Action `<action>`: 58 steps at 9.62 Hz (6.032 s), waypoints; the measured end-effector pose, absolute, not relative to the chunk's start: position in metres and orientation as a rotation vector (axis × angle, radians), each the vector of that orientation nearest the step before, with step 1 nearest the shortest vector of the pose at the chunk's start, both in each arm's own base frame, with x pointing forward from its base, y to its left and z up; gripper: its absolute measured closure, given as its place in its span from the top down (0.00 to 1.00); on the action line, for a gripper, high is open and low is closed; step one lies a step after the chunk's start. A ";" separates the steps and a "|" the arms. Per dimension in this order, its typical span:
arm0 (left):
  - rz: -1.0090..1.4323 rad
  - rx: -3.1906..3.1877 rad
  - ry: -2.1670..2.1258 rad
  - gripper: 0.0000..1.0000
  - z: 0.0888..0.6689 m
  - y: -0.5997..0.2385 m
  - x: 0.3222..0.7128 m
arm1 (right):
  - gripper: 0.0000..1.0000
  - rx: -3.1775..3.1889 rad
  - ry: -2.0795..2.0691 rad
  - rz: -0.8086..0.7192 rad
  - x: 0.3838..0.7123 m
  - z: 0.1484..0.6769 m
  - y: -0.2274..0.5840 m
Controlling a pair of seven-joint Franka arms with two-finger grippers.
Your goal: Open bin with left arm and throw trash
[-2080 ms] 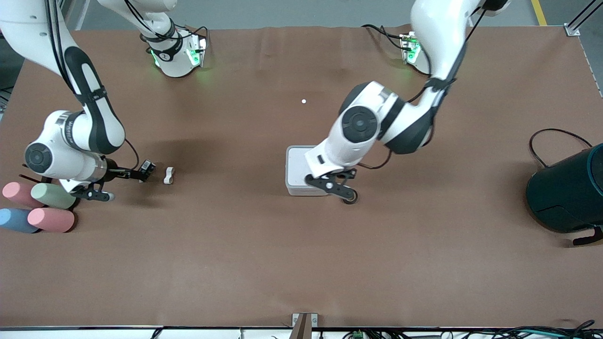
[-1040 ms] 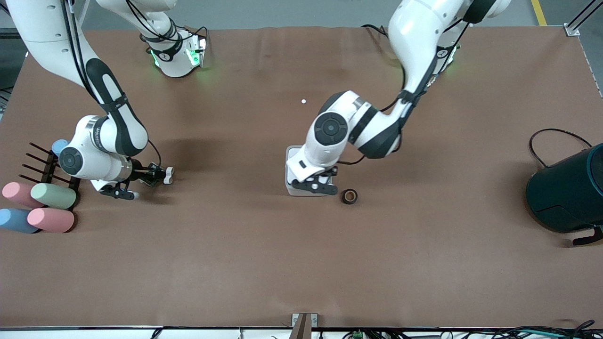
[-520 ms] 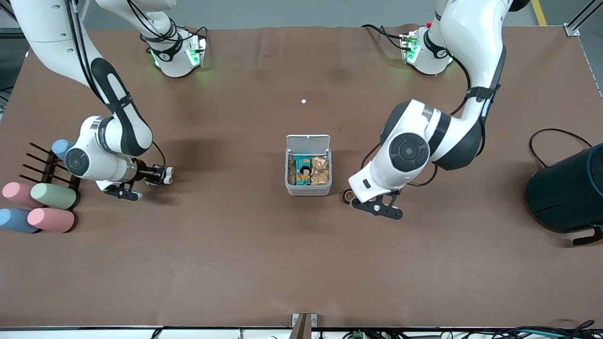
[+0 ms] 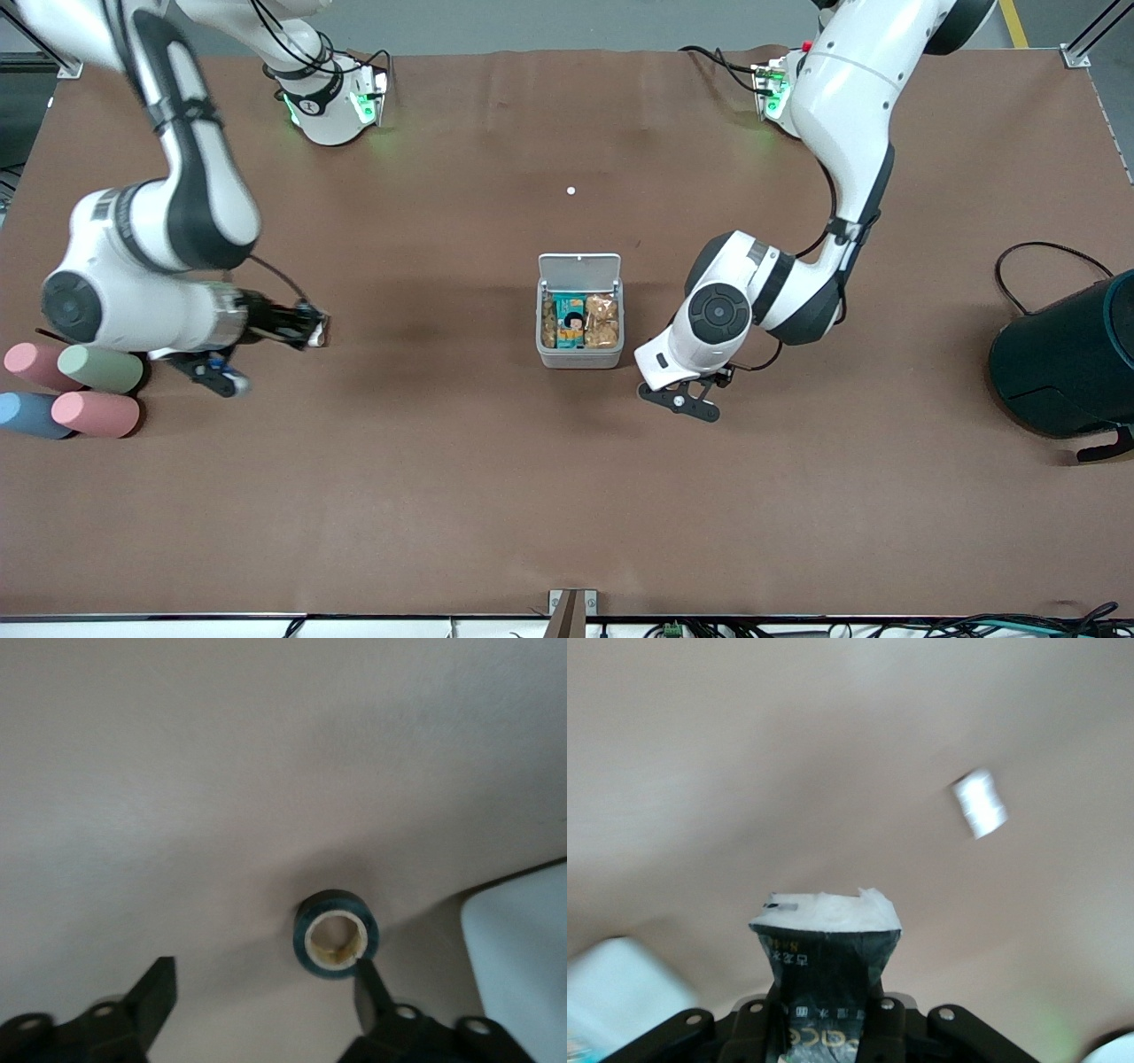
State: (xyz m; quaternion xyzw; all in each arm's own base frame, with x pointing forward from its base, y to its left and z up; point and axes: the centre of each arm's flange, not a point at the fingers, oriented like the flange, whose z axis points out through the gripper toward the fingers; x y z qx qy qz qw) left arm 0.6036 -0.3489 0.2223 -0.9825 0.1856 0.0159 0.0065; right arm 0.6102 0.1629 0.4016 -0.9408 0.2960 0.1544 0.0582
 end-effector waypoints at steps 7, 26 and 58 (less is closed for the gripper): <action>0.013 -3.086 0.610 0.51 0.192 -0.348 0.583 | 0.33 -2.278 1.733 0.218 0.586 0.344 0.441; -0.037 -3.126 0.483 0.47 0.183 -0.344 0.595 | 1.00 -2.947 1.132 0.498 0.634 0.225 0.051; -0.035 -3.112 -0.191 1.00 0.483 -0.239 0.616 | 0.20 -2.642 1.228 0.282 0.539 0.315 0.460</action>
